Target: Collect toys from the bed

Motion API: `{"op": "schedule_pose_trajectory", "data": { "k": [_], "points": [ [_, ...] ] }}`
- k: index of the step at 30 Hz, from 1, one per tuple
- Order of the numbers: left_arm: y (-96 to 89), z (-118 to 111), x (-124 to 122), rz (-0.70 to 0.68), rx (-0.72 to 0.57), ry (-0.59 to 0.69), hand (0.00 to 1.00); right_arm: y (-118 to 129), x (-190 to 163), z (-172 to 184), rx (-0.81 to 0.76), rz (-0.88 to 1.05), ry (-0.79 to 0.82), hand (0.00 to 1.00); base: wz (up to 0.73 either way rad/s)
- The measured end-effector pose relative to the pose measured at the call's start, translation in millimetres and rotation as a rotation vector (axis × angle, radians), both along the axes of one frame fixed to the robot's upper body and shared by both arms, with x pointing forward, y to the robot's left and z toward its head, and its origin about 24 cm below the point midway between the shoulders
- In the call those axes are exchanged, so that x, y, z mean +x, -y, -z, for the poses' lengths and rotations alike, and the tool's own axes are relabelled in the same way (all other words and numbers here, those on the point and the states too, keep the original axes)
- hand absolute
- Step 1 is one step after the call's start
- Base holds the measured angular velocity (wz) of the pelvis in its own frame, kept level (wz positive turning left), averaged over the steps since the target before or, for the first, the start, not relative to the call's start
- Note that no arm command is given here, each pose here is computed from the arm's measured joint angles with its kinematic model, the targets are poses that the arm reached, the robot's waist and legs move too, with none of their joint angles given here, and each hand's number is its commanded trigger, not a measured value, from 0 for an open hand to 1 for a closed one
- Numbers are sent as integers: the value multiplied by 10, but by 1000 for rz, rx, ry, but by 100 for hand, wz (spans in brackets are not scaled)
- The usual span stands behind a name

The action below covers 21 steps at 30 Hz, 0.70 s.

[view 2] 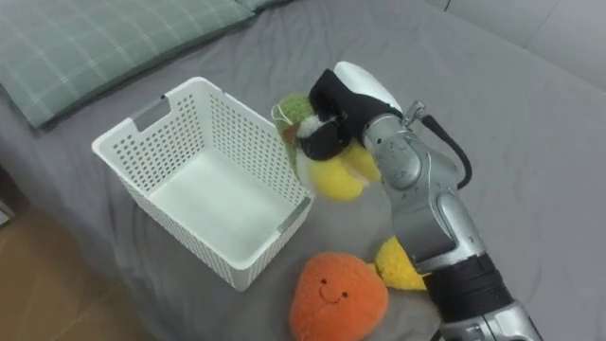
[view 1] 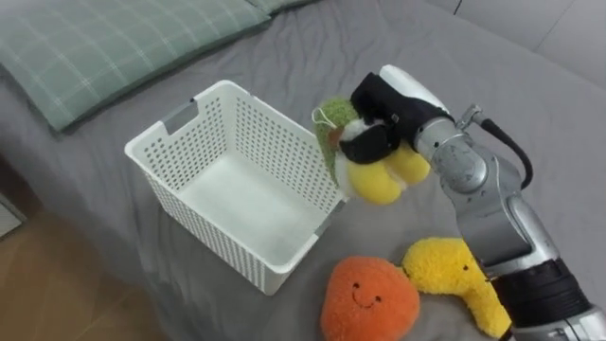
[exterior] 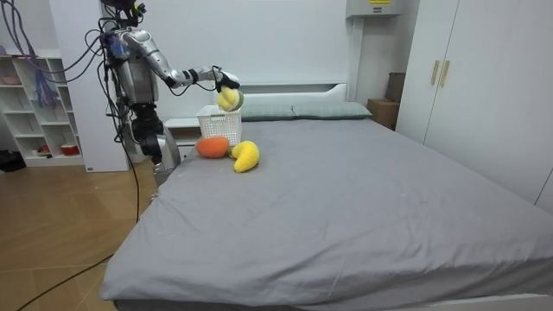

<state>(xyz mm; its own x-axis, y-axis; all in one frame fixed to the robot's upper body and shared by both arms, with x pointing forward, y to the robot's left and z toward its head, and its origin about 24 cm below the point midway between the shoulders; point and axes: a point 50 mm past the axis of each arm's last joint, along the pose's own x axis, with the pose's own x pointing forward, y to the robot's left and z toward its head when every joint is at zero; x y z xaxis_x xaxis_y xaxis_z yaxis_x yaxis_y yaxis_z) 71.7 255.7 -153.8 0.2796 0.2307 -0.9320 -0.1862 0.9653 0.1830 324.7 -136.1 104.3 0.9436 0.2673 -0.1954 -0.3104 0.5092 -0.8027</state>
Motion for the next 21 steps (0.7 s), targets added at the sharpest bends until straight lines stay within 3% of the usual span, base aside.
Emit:
{"op": "schedule_pose_trajectory", "data": {
  "k": [6,7,9,10,11,21],
  "points": [
    [-32,-13,22,-5,11,3,0,-52,21,-49,20,18,45,100,24],
    [-29,-13,33,-5,11,2,0,-83,19,-48,25,22,60,96,27],
    [-31,-19,53,1,14,1,0,-150,9,-38,30,20,69,34,41],
    [-20,-20,82,8,13,3,0,-184,0,-40,28,11,77,11,60],
    [-11,-23,109,10,11,8,0,-202,-3,-44,32,11,84,0,61],
    [-11,-19,75,-10,26,0,0,-202,19,66,20,76,117,0,37]
  ]
}}
